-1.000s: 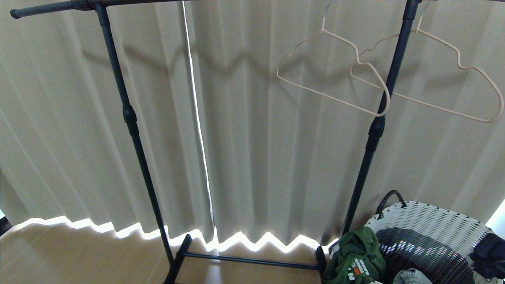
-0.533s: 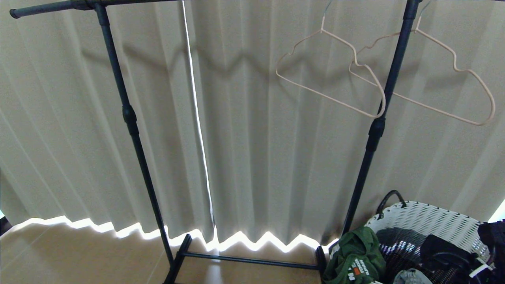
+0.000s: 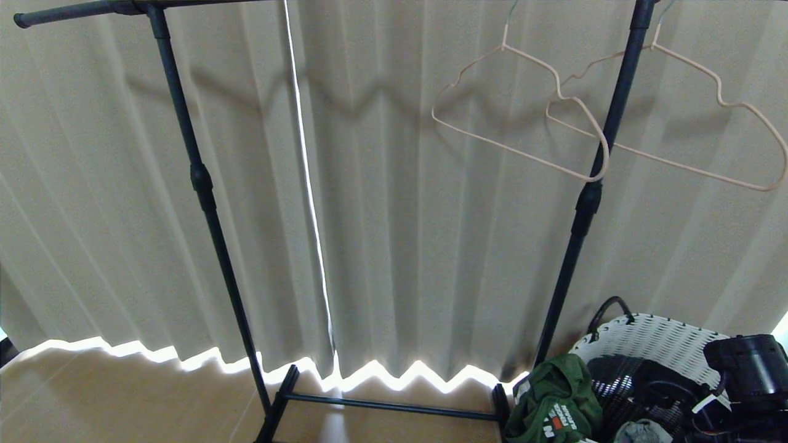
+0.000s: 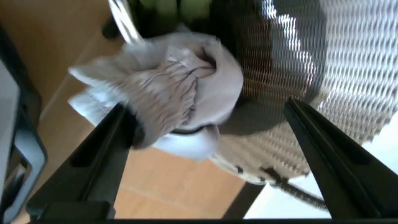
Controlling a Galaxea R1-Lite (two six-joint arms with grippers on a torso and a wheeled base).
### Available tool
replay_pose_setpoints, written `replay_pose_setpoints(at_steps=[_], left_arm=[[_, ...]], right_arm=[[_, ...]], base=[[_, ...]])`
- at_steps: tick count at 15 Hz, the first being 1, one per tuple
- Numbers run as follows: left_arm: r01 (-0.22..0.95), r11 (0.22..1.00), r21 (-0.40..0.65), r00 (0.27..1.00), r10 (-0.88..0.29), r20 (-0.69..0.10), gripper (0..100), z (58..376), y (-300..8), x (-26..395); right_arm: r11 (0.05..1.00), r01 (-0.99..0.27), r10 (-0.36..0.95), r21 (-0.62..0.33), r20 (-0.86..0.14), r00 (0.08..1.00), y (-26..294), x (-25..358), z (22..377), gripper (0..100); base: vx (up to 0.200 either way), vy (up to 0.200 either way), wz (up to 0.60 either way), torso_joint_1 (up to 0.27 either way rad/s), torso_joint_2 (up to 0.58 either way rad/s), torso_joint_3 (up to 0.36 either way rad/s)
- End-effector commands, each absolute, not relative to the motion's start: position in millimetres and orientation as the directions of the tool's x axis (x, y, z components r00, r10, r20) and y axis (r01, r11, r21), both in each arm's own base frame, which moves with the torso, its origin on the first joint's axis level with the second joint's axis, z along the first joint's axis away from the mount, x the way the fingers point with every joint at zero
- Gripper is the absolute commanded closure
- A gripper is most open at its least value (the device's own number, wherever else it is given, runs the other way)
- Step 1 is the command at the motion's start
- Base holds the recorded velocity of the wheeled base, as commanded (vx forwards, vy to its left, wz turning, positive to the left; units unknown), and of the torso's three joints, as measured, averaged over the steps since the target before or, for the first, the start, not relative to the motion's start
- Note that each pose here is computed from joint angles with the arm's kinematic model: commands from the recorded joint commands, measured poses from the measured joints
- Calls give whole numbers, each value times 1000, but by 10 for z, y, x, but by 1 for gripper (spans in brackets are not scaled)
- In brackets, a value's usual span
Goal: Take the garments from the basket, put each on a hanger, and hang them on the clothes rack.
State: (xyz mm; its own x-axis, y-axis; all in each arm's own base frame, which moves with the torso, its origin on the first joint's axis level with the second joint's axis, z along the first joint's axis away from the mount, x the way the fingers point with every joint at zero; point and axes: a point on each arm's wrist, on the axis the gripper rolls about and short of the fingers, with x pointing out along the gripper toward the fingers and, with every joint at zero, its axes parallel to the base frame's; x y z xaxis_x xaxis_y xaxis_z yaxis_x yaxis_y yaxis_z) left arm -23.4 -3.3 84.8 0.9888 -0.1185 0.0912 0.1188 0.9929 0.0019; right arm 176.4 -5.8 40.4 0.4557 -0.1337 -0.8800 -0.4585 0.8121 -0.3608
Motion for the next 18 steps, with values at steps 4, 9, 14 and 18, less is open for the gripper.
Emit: replay_pose_setpoints(at_steps=[4, 9, 14, 18], left_arm=[[118, 993, 2, 989, -118, 91, 0, 849, -34, -234], [115, 993, 0, 989, -115, 93, 0, 850, -33, -234], [116, 993, -3, 989, -115, 93, 0, 850, -33, -234], [117, 993, -2, 989, -116, 91, 0, 849, -33, -234]], right_arm=[[821, -436, -149, -369, -875, 461, -101, 1867, 326, 0], [821, -430, -148, -376, -867, 476, -100, 1917, 276, 100], [820, -422, -147, -387, -855, 498, -99, 1905, 318, 100], [822, -383, -139, -421, -801, 582, -93, 1798, 510, 100]], base=[[0, 0, 0, 0, 0, 0], [0, 0, 0, 0, 0, 0], [0, 0, 0, 0, 0, 0], [0, 0, 0, 0, 0, 0]])
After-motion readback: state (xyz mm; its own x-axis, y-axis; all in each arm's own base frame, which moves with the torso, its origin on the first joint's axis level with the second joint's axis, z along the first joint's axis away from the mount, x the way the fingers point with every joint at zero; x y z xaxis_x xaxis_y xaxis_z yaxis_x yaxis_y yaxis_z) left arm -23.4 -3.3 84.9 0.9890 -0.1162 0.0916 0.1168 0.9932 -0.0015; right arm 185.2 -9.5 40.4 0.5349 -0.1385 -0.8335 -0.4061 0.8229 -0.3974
